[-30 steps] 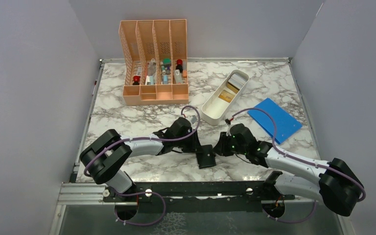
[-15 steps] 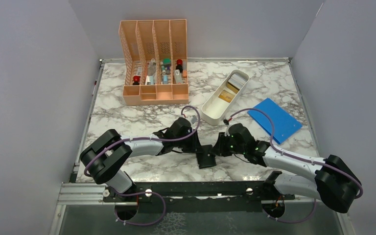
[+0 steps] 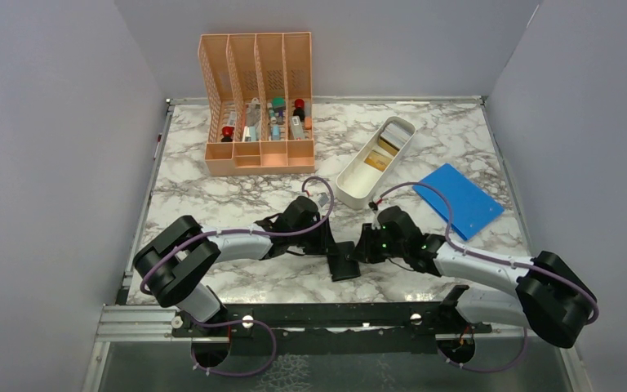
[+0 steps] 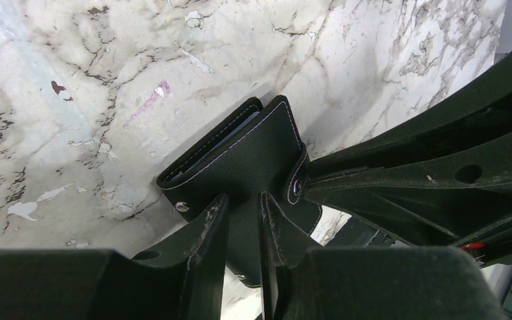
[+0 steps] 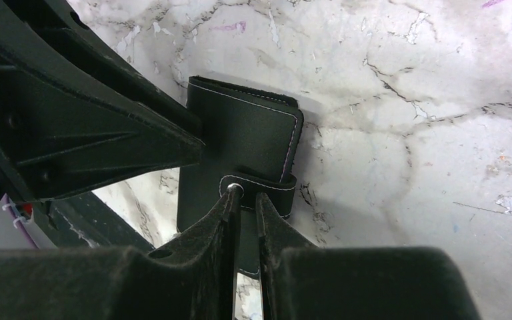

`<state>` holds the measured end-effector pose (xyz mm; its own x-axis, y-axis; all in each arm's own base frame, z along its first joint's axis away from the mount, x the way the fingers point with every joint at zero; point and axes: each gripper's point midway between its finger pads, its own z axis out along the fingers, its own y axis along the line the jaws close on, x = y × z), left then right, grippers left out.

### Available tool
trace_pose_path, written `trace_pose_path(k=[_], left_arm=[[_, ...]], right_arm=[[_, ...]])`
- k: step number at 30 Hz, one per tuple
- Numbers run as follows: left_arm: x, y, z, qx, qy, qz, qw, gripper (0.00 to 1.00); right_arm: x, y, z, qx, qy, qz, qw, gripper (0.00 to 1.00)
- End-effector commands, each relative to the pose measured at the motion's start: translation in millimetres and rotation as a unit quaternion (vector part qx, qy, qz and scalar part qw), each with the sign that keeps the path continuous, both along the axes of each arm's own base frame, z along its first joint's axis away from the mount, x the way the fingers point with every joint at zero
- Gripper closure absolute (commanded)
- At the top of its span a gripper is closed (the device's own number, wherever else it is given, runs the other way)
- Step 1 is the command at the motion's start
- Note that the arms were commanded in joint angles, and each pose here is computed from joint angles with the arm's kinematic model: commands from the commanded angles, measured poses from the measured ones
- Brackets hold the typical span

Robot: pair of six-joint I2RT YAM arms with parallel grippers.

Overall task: Put the credit cards into the card holder
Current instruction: Close the card holder at the center of the board.

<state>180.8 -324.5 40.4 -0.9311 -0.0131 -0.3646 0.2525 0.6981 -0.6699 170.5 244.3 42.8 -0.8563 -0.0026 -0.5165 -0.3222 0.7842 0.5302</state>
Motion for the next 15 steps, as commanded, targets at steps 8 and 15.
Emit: trace_pose_path(k=[8,15], left_arm=[[-5.0,3.0,-11.9,0.012,0.008,-0.004,1.0,0.75],[-4.8,2.3,-10.8,0.01,0.008,-0.003,1.0,0.75]], right_arm=[[0.9,10.8,5.0,0.006,0.0,0.025,1.0,0.81],[0.3,14.2,5.0,0.003,0.002,0.041,0.999,0.81]])
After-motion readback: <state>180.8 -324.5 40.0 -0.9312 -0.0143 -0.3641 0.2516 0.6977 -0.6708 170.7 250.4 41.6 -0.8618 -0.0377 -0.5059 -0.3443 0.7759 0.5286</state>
